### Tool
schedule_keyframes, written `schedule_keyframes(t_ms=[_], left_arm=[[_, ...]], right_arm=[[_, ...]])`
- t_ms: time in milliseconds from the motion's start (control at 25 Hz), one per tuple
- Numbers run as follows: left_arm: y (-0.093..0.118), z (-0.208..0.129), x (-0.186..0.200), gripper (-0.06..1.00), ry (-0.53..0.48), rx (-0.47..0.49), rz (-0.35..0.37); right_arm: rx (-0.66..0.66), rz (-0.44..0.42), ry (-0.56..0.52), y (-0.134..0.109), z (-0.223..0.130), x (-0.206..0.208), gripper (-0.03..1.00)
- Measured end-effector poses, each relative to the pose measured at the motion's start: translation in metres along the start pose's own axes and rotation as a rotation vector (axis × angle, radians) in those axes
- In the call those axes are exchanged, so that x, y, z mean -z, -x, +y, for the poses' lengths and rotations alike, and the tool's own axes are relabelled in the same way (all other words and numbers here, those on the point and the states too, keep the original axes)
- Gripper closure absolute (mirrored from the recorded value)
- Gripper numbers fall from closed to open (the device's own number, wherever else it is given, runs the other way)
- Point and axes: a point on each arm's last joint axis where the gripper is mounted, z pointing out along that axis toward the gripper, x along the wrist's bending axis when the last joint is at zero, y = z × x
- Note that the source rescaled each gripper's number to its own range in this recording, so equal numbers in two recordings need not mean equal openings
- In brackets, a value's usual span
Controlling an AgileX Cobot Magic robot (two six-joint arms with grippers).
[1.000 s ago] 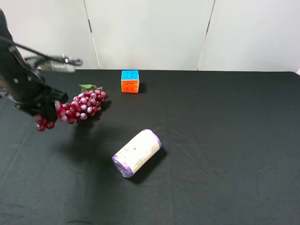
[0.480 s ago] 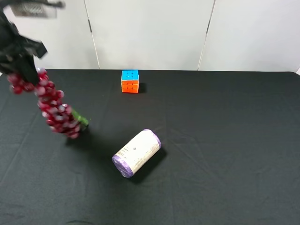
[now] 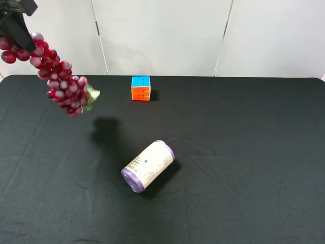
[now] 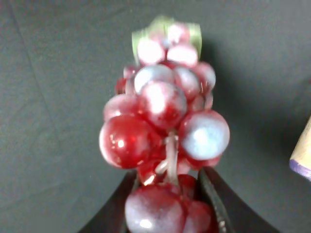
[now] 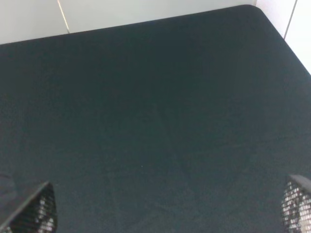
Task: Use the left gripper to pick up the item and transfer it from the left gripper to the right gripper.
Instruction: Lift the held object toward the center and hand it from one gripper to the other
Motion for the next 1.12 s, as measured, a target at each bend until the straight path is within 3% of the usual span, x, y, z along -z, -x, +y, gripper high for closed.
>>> schedule_keyframes(t_ms=[160,360,840,1120], left_arm=[[0.001,0.0,0.002,0.92,0.007,0.003,-0.014],[0.009,0.0,0.002,0.92,0.014,0.025,-0.094],[0.018,0.001,0.004,0.92,0.026,0.054,-0.201],[0.048,0.0,0.003,0.93,0.01,-0.037,-0.245]], right_arm=[[0.0,0.0,0.0,0.0,0.0,0.0,-0.03],[0.0,0.0,0.0,0.0,0.0,0.0,-0.03],[0.0,0.0,-0.001,0.0,0.0,0.0,-0.03],[0.0,0.0,-0.001,0.0,0.0,0.0,-0.03]])
